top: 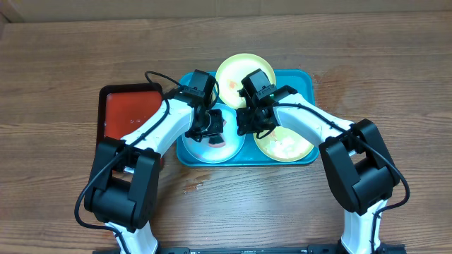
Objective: Clean dirty plates on tray and stack at the side
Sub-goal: 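Scrub the white plate with the sponge in the left gripper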
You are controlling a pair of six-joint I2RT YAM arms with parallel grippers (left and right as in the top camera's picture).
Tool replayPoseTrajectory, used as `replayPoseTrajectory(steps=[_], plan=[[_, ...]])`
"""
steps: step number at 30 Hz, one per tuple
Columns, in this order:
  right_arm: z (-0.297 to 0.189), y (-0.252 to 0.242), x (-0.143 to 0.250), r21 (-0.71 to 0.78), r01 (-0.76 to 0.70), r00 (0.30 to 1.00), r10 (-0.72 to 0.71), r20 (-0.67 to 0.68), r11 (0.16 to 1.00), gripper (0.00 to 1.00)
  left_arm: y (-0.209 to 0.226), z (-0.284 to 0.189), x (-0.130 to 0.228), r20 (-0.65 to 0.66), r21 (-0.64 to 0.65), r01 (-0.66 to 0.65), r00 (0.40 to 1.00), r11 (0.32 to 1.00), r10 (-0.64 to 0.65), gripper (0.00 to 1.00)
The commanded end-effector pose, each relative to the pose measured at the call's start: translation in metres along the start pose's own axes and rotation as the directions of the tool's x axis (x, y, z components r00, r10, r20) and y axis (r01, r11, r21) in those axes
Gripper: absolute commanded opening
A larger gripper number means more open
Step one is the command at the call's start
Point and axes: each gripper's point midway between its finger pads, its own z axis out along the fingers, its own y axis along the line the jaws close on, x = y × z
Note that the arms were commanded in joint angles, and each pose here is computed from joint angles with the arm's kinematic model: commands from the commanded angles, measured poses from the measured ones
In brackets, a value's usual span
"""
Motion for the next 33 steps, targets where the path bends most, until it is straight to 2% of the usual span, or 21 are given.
replayPoseTrajectory(steps=[1, 5, 7, 8, 13, 18, 21, 25, 27, 28, 29, 33], plan=[[0.0, -0.001, -0.008, 0.009, 0.003, 1.0, -0.003, 0.018, 1.0, 0.04, 0.004, 0.005, 0.005, -0.012, -0.02, 0.007, 1.0, 1.0, -0.007, 0.14], [0.0, -0.001, -0.008, 0.009, 0.003, 1.0, -0.003, 0.018, 1.0, 0.04, 0.004, 0.005, 0.006, -0.015, -0.018, 0.007, 1.0, 1.0, -0.007, 0.37], [0.0, -0.001, -0.008, 0.009, 0.003, 1.0, -0.003, 0.018, 1.0, 0.04, 0.005, 0.005, 0.007, -0.02, -0.02, 0.008, 1.0, 1.0, -0.008, 0.53], [0.0, -0.001, -0.008, 0.009, 0.003, 1.0, -0.003, 0.017, 1.0, 0.04, 0.005, 0.006, 0.008, -0.026, -0.018, 0.009, 1.0, 1.0, -0.009, 0.54], [0.0, -0.001, -0.008, 0.009, 0.003, 1.0, -0.003, 0.018, 1.0, 0.04, -0.001, 0.01, 0.019, -0.059, 0.019, 0.006, 0.998, 1.0, -0.005, 0.5], [0.0, -0.001, -0.008, 0.009, 0.003, 1.0, -0.003, 0.017, 1.0, 0.04, 0.003, 0.012, 0.018, -0.05, -0.012, -0.001, 0.999, 1.0, 0.0, 0.27], [0.0, -0.001, -0.008, 0.009, 0.003, 1.0, -0.003, 0.017, 1.0, 0.04, 0.005, 0.012, 0.017, -0.044, -0.021, 0.001, 0.999, 1.0, -0.002, 0.05], [0.0, -0.001, -0.008, 0.009, 0.003, 1.0, -0.003, 0.017, 1.0, 0.04, 0.021, 0.009, 0.009, -0.007, -0.102, 0.003, 1.0, 0.995, -0.004, 0.04], [0.0, -0.001, -0.008, 0.009, 0.003, 1.0, -0.003, 0.017, 1.0, 0.04, 0.038, 0.003, -0.001, 0.032, -0.19, 0.015, 0.999, 0.982, -0.009, 0.04], [0.0, -0.001, -0.008, 0.009, 0.003, 1.0, -0.003, 0.017, 1.0, 0.04, 0.057, -0.008, -0.011, 0.071, -0.285, 0.036, 0.997, 0.958, -0.017, 0.04], [0.0, -0.001, -0.008, 0.009, 0.004, 1.0, -0.004, 0.017, 1.0, 0.04, 0.063, -0.012, -0.015, 0.08, -0.308, 0.046, 0.997, 0.95, -0.022, 0.04], [0.0, -0.001, -0.008, 0.009, 0.004, 1.0, -0.004, 0.018, 1.0, 0.04, 0.068, -0.026, -0.026, 0.085, -0.291, 0.086, 0.994, 0.953, -0.063, 0.04]])
